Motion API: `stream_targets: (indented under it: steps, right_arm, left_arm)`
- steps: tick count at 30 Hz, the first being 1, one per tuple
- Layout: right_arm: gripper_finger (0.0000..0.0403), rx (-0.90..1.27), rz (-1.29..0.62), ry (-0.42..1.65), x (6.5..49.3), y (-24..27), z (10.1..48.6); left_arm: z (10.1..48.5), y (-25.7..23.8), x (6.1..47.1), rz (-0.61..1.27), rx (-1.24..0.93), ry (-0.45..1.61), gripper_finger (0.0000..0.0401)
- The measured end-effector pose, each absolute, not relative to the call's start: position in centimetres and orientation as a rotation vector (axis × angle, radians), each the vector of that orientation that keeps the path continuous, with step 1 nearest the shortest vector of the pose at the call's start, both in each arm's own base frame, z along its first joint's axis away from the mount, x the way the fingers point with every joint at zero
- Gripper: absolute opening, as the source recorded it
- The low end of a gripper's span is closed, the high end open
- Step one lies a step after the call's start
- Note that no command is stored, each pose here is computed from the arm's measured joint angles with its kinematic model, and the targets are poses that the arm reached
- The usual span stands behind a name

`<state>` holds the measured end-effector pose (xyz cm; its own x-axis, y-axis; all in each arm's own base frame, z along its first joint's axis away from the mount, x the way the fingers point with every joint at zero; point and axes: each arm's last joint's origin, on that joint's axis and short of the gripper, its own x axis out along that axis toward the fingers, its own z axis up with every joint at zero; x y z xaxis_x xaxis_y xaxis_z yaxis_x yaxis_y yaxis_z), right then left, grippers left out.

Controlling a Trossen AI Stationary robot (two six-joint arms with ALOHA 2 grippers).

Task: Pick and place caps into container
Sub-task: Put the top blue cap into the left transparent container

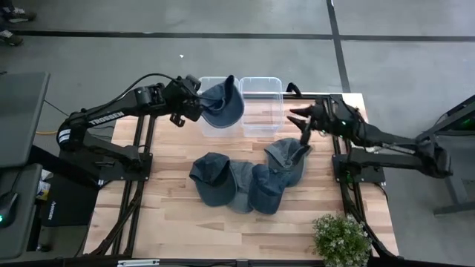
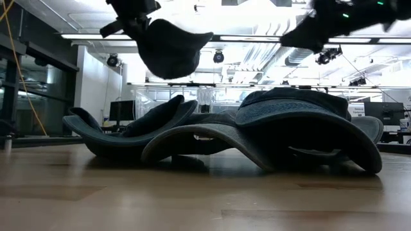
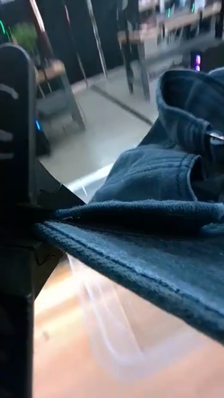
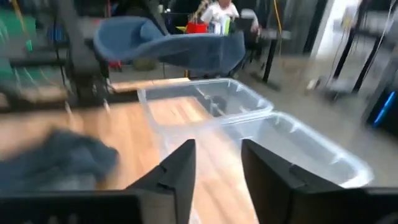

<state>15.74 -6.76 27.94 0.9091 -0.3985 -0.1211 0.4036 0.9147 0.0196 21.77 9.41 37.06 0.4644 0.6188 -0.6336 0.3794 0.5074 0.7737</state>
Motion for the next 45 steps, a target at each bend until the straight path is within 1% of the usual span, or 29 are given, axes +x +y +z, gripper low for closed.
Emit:
stream_targets:
  steps: [5,9,13,17,21,25,32,38,40,45]
  right_arm:
    - [0.0162,0.414,-0.432,0.071,19.2,-8.7,30.3]
    - [0.0171,0.547,-0.369,0.099,22.4,-10.0,31.2]
    - [0.0175,0.602,-0.32,0.135,25.1,-11.1,32.0]
    - [0.0175,0.646,-0.326,0.15,27.1,-12.0,32.9]
    - [0.0182,0.66,-0.336,0.174,28.4,-12.7,33.6]
    - [0.0197,0.686,-0.328,0.179,29.3,-13.2,33.9]
    - [0.0224,0.763,-0.294,0.185,29.7,-14.0,33.7]
    - [0.0227,0.797,-0.279,0.197,29.8,-14.1,33.6]
    - [0.0227,0.806,-0.284,0.214,29.7,-14.1,33.4]
    - [0.0227,0.811,-0.323,0.28,29.3,-14.3,32.8]
  left_arm:
    - [37.6,9.6,22.1,0.23,1.212,1.144,0.0008]
    - [37.8,9.7,22.2,0.222,1.273,1.145,0.0008]
    - [38.1,9.7,22.4,0.223,1.332,1.143,0.0008]
    - [38.2,9.8,22.4,0.23,1.389,1.17,0.0008]
    - [38.2,9.9,22.4,0.221,1.421,1.191,0.0008]
    - [38.2,9.9,22.4,0.219,1.423,1.192,0.0008]
    - [37.6,10.1,23.0,0.184,1.437,1.226,0.0008]
    - [36.8,10.5,24.2,0.142,1.464,1.236,0.0008]
    - [36.7,10.6,24.8,0.152,1.484,1.223,0.0008]
    - [36.1,10.8,25.3,0.095,1.526,1.256,0.0008]
